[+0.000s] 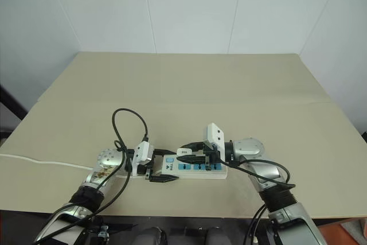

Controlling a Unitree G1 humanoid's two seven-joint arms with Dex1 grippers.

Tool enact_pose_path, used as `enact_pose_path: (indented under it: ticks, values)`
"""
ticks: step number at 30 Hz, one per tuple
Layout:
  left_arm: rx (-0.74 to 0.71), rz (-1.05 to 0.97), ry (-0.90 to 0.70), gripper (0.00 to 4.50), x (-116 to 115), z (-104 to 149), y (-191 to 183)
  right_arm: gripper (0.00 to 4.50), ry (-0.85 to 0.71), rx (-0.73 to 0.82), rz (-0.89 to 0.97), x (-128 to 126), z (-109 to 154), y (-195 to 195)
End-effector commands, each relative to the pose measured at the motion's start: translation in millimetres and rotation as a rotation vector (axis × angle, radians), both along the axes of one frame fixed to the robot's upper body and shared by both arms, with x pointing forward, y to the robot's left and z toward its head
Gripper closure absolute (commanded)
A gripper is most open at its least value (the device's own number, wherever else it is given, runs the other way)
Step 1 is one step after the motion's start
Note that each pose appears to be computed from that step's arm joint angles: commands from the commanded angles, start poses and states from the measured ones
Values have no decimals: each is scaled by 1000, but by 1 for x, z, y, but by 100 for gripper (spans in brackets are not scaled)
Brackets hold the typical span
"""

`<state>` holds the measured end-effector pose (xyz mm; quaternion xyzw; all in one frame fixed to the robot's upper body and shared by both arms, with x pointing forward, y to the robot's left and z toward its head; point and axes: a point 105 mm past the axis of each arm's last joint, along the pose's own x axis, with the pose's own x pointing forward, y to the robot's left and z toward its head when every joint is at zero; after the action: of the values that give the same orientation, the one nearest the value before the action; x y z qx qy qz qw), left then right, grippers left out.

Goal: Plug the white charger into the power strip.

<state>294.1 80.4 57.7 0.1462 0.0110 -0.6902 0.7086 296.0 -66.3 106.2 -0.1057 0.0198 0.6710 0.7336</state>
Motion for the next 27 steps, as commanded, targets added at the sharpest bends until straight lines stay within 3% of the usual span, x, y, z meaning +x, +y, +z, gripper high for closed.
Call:
enact_pose_path:
  ticks: [1, 15, 25, 27]
  values:
    - [80, -8, 75, 116, -10, -22, 9, 332, 200, -157, -38, -10, -54, -14]
    - [81, -1, 70, 116, -7, -20, 10, 332, 166, -131, -47, -14, -52, -13]
    - [83, 0, 71, 116, -6, -21, 10, 4, 155, -126, -31, -15, -50, -10]
    - [84, 3, 72, 116, -5, -21, 11, 2, 148, -130, -37, -14, -50, -9]
